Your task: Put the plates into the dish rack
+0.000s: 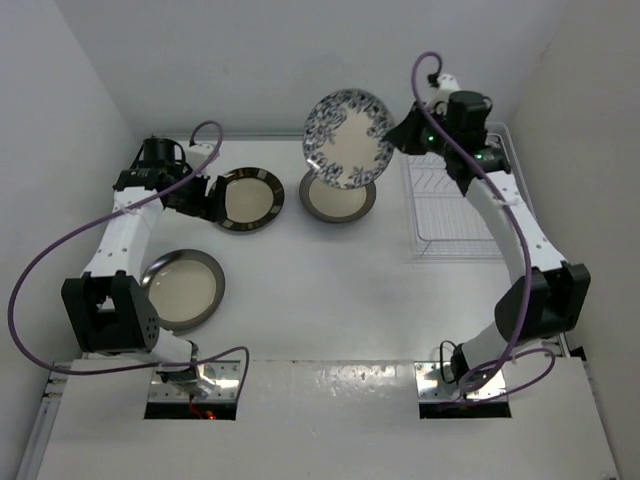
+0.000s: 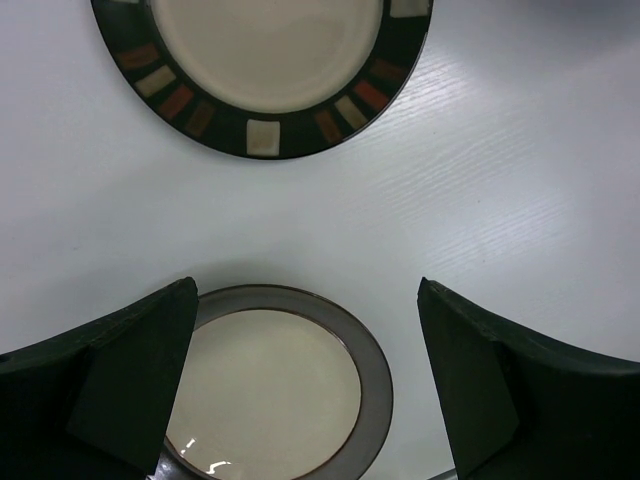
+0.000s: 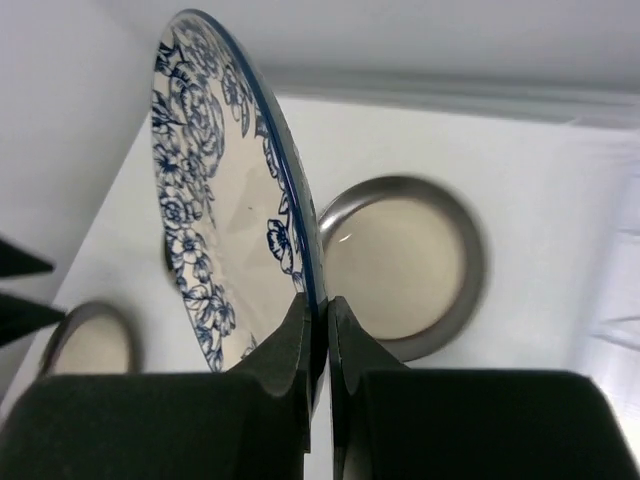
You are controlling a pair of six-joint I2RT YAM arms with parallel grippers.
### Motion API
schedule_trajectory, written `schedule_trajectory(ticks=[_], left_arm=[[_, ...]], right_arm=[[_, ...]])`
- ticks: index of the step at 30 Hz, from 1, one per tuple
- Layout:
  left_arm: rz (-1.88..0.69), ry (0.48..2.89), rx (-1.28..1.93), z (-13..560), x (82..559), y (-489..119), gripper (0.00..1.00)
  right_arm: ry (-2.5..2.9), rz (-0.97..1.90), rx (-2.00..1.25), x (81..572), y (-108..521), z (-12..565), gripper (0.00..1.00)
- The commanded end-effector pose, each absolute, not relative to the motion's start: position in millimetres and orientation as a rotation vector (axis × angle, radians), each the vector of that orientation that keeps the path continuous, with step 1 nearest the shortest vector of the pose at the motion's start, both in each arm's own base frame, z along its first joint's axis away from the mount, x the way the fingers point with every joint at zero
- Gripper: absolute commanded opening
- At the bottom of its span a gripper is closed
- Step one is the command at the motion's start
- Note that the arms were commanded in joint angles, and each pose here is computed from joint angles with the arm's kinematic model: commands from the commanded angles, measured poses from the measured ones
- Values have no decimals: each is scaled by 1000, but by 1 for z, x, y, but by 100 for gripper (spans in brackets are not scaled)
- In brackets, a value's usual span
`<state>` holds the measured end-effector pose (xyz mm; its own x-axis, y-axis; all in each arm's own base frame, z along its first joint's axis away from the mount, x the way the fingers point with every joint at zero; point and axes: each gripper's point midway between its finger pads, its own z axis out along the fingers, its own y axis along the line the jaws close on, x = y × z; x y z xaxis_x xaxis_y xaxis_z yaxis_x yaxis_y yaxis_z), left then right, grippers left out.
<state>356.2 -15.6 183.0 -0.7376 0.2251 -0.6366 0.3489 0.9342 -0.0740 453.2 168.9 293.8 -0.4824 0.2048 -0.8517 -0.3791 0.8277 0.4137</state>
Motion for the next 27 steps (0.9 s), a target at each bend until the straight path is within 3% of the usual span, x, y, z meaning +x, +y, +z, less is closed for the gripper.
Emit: schedule_trajectory(ticks=[1,6,12,18,27], left_arm=[[-247,2372,403,198,370,-12,96],[-258,2375,417,196,374,-12,96],[-294,2398,421,185,376,-16,96],[-332,2454,418,171,373,-18,96],[-344,2487,425,163,372,-17,96]], right_arm=[[1776,509,-40,467,104,373,0],[1668,83,202,482,-39,416,0],[1652,-337,283,479,-145,415,0],[1581,-580,244,483,-185,430,0],[1566,-902,147,495,-218,406,0]])
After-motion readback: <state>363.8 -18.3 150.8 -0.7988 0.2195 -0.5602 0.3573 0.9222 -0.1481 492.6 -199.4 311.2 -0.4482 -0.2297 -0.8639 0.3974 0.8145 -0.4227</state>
